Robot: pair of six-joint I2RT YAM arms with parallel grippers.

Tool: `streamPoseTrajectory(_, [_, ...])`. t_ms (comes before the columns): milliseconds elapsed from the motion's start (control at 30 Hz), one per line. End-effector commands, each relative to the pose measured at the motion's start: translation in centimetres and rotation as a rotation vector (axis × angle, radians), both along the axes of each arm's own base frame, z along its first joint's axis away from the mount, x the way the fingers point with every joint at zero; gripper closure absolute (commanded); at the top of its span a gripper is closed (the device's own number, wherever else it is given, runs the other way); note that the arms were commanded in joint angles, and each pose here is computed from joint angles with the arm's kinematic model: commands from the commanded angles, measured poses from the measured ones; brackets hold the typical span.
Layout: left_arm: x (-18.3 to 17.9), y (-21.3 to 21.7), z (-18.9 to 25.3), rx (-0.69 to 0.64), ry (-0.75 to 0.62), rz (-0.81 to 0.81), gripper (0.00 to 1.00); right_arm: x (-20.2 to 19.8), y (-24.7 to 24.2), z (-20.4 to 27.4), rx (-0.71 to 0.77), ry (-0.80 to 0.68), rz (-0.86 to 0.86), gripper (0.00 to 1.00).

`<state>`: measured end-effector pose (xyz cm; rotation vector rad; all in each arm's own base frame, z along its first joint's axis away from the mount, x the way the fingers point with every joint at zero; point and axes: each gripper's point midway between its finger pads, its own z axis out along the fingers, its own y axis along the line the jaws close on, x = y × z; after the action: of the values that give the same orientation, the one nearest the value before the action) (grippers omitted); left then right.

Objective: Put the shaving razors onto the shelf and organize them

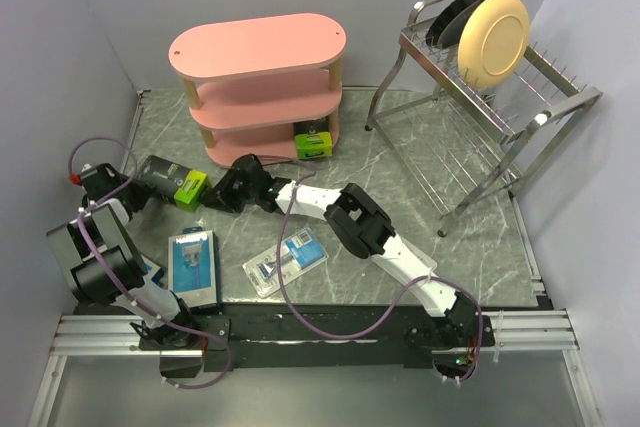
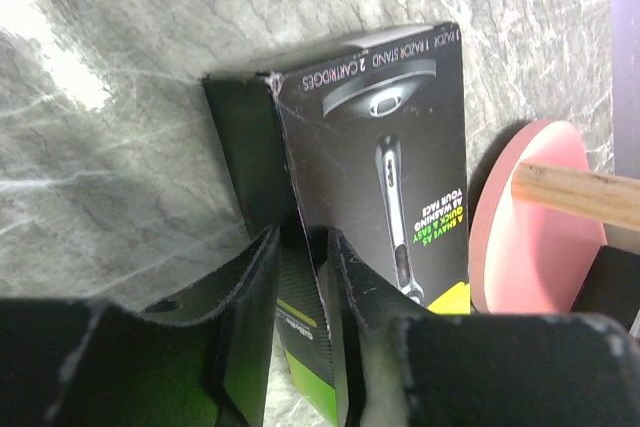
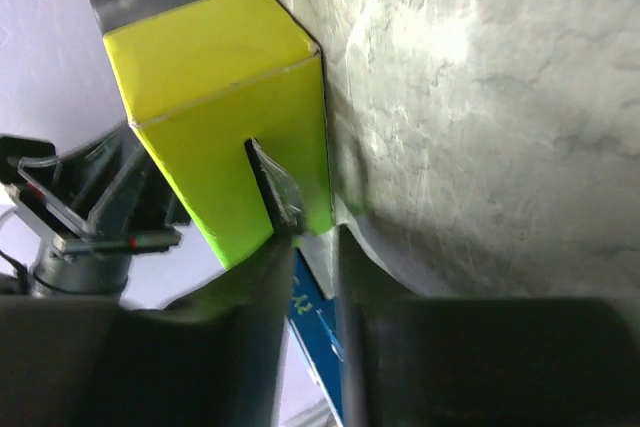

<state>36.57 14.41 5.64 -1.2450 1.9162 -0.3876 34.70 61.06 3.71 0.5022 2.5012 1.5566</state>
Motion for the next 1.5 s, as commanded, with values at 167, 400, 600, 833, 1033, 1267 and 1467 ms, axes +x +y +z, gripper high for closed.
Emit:
streamPoseTrajectory(167, [-5.8,-4.6,-4.9,-0.102,0.236,-0.084,0.58,1.8,-0.7,3.0,0.094,-0.156,-0.012,0.91])
streamPoseTrajectory(400, [-6.1,-4.6,-4.2,-0.079,0.194,-0.066,0.55,2.2,-0.6,2.6,0.083,-0.171,-0.020,0.50])
streamPoseTrajectory(600, [-6.3,-4.7,-4.1,-0.075,0.190,-0.067,0.55,2.3,0.3,1.2,0.115,-0.223,0.011,0.60])
streamPoseTrajectory(833, [-6.1,-4.9,-3.0,-0.109,0.172,-0.037,0.39,0.4,-0.8,3.9,0.212,-0.259,0.075,1.00])
streamPoseTrajectory(1033, [-7.1,-9.8,0.1,-0.352,0.078,-0.072,0.03,-1.4,-3.7,9.0,0.247,-0.251,0.079,1.00])
streamPoseTrajectory(1267, [-8.4,-13.7,0.4,-0.444,-0.009,-0.120,0.03,-4.7,-3.9,9.8,0.194,-0.215,0.117,1.00])
streamPoseTrajectory(1467, [-6.5,-14.2,0.5,-0.522,-0.054,-0.143,0.03,-8.8,-3.5,9.0,0.183,-0.204,0.205,1.00])
